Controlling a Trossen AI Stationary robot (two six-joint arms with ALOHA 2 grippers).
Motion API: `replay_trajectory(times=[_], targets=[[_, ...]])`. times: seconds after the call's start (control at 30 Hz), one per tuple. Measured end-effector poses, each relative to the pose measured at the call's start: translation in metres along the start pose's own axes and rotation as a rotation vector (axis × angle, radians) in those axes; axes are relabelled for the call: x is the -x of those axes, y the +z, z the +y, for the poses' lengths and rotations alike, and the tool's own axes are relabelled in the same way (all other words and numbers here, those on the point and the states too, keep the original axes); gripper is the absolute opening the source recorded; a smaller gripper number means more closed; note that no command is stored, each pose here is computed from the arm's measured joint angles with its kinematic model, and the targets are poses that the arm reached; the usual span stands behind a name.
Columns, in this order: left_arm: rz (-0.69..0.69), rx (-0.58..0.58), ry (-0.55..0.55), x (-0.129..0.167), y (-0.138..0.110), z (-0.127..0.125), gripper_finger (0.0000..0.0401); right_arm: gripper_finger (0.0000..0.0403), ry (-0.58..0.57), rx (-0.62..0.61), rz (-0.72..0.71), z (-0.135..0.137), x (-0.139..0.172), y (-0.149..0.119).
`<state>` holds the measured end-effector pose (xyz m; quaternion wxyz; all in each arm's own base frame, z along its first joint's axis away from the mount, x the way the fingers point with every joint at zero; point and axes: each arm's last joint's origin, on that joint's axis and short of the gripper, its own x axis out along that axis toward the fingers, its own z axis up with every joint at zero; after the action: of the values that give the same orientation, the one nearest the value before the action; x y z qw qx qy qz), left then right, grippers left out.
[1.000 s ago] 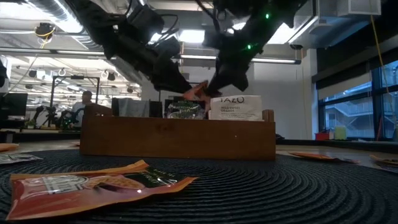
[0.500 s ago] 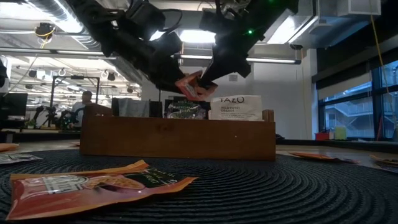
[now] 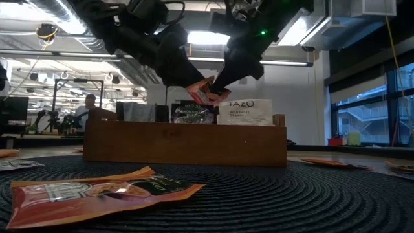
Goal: Pick & Place Tea
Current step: Put the orange tea bag into the left section of the wooden organizer
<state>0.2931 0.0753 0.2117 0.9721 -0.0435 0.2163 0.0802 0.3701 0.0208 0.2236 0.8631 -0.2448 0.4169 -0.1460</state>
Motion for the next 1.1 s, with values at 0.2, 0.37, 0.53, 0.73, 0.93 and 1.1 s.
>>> replay_trajectory(times=[0.2, 0.37, 0.53, 0.73, 0.93, 1.1], targets=[[0.008, 0.015, -0.015, -0.0001, -0.0008, -0.0018, 0.0213, 0.0008, -0.007, 0.003, 0.001, -0.0001, 0.0001, 0.0], [0.01, 0.054, -0.061, -0.0001, -0.0008, -0.003, 0.0212, 0.0008, -0.04, -0.017, 0.014, -0.0011, 0.0, -0.0007], [0.042, 0.086, -0.06, 0.0, -0.0038, -0.003, 0.0212, 0.0008, -0.045, -0.021, 0.017, -0.0014, -0.0001, -0.001], [0.048, 0.089, -0.055, 0.0, -0.0044, -0.0027, 0.0213, 0.0009, -0.044, -0.015, 0.02, -0.0013, -0.0001, -0.0013], [0.05, 0.086, -0.062, -0.0002, -0.0046, -0.0052, 0.02, 0.0009, -0.051, -0.016, -0.012, -0.0023, -0.0001, 0.0023], [0.073, 0.085, -0.062, -0.0001, -0.0068, -0.0053, 0.015, 0.0009, -0.053, -0.016, -0.021, -0.0025, 0.0, 0.0032]])
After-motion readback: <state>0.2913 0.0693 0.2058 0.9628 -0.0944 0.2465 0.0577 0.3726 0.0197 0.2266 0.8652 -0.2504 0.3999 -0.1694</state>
